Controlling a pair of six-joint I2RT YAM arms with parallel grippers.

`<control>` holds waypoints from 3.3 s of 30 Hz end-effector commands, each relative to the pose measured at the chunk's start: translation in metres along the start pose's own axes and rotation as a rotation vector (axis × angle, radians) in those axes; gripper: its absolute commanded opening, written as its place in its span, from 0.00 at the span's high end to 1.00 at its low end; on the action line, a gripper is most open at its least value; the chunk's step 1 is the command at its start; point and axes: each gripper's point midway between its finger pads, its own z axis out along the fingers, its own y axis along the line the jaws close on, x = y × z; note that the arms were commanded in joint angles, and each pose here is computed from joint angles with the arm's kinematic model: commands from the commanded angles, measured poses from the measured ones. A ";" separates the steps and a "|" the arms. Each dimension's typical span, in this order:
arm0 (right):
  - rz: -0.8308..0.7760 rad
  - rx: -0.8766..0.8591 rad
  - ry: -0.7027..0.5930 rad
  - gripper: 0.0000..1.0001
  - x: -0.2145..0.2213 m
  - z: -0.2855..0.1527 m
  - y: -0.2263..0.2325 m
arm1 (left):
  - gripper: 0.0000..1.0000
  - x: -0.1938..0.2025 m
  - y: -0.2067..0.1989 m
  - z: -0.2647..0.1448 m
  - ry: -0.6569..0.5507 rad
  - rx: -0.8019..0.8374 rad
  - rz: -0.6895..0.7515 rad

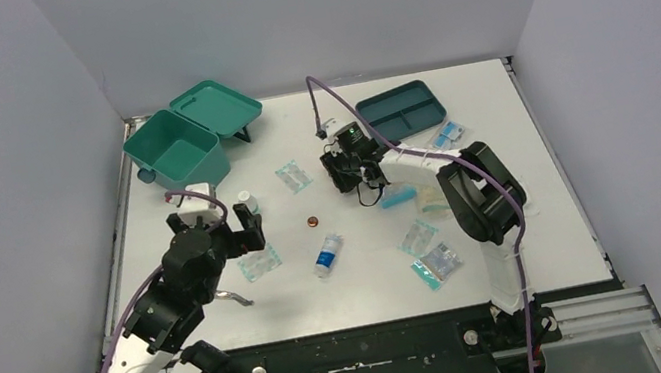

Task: Organize the medicine kit
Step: Pick up the pill bottle at the center of the board.

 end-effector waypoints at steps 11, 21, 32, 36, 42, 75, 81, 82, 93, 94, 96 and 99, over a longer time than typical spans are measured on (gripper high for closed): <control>0.080 -0.105 -0.211 0.68 -0.047 -0.075 0.025 | 0.09 -0.017 -0.032 0.009 0.028 0.084 -0.085; 0.131 -0.389 -0.452 0.68 -0.064 -0.173 0.102 | 0.19 -0.036 -0.106 0.014 0.156 0.311 -0.368; 0.160 -0.578 -0.653 0.69 -0.078 -0.259 0.134 | 0.32 -0.053 -0.133 0.028 0.187 0.344 -0.573; 0.152 -0.595 -0.659 0.68 -0.078 -0.267 0.136 | 0.32 -0.053 -0.148 0.030 0.207 0.419 -0.609; 0.153 -0.606 -0.661 0.69 -0.076 -0.270 0.138 | 0.33 -0.042 -0.161 0.033 0.244 0.485 -0.628; 0.137 -0.672 -0.601 0.69 -0.053 -0.256 0.156 | 0.80 -0.023 -0.153 0.048 0.236 0.448 -0.708; 0.180 -0.656 -0.588 0.39 -0.050 -0.254 0.153 | 1.00 -0.029 -0.150 0.046 0.204 0.455 -0.643; 0.192 -0.654 -0.587 0.31 -0.051 -0.256 0.152 | 1.00 -0.023 -0.146 0.047 0.219 0.428 -0.630; 0.280 -0.605 -0.638 0.00 -0.038 -0.287 0.133 | 1.00 -0.042 -0.097 0.063 0.125 0.255 -0.538; 0.282 -0.600 -0.643 0.00 -0.037 -0.290 0.131 | 1.00 -0.049 -0.087 0.066 0.108 0.230 -0.526; 0.286 -0.587 -0.639 0.00 -0.031 -0.294 0.128 | 1.00 -0.063 -0.060 0.076 0.073 0.160 -0.493; 0.289 -0.570 -0.642 0.00 -0.025 -0.302 0.122 | 1.00 -0.085 -0.020 0.087 0.027 0.053 -0.440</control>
